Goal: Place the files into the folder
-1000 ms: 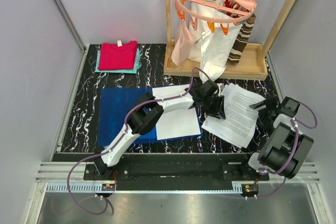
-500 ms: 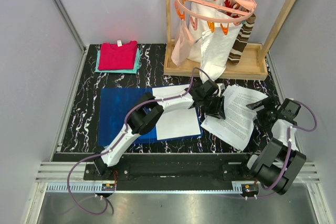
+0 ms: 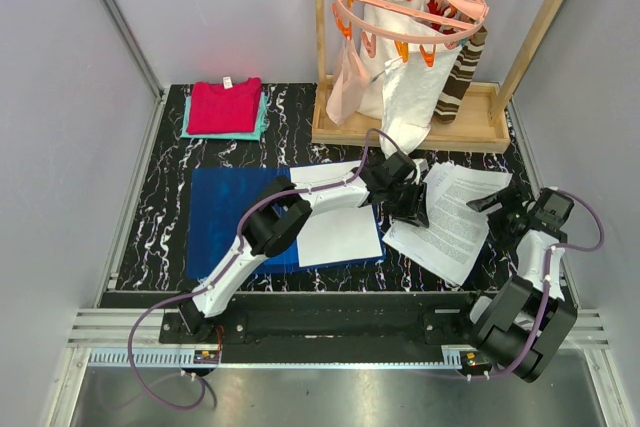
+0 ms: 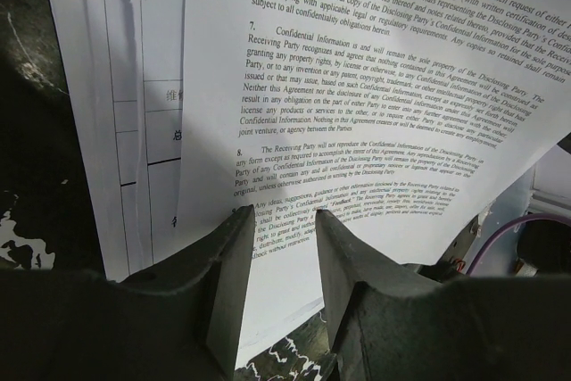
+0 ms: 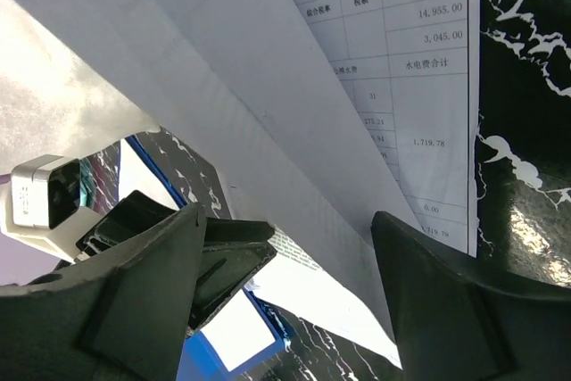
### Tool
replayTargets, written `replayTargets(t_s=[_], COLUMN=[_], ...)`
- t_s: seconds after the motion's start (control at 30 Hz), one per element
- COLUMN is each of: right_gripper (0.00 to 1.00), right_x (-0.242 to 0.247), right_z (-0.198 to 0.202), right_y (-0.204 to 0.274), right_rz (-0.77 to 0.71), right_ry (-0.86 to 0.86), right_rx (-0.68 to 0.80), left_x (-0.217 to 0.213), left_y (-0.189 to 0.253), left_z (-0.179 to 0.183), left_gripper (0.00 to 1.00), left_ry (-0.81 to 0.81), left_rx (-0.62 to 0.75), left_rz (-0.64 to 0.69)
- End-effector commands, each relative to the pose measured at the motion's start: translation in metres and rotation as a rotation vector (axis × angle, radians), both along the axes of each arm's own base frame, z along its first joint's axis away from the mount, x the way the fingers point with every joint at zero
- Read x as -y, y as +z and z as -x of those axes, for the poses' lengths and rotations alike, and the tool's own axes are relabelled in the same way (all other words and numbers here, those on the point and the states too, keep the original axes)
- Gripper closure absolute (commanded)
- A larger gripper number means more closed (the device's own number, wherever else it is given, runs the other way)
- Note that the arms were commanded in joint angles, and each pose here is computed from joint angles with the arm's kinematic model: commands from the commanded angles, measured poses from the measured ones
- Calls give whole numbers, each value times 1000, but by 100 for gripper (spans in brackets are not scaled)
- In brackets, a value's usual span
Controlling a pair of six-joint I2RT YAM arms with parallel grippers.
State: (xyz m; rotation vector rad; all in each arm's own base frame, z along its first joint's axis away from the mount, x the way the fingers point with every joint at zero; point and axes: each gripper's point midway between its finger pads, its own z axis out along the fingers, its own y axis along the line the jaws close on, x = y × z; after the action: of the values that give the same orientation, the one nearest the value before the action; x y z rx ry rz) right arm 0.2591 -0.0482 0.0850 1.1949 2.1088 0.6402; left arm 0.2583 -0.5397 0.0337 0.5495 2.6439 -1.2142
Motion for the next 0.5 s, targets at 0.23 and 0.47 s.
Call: replayTargets(t_s=[0.23, 0.47], right_gripper=[62, 79], right_x=[6, 12], right_z=[-6, -10], right_y=[12, 13], right_rz=[39, 67], right_ry=[9, 7], right_rx=[29, 20], left_x=[-7, -5], left_y=[-26, -21], left_z=[10, 10], left_gripper=[60, 60], left_ry=[-24, -27], left_rx=[-46, -47], left_rz=[-51, -41])
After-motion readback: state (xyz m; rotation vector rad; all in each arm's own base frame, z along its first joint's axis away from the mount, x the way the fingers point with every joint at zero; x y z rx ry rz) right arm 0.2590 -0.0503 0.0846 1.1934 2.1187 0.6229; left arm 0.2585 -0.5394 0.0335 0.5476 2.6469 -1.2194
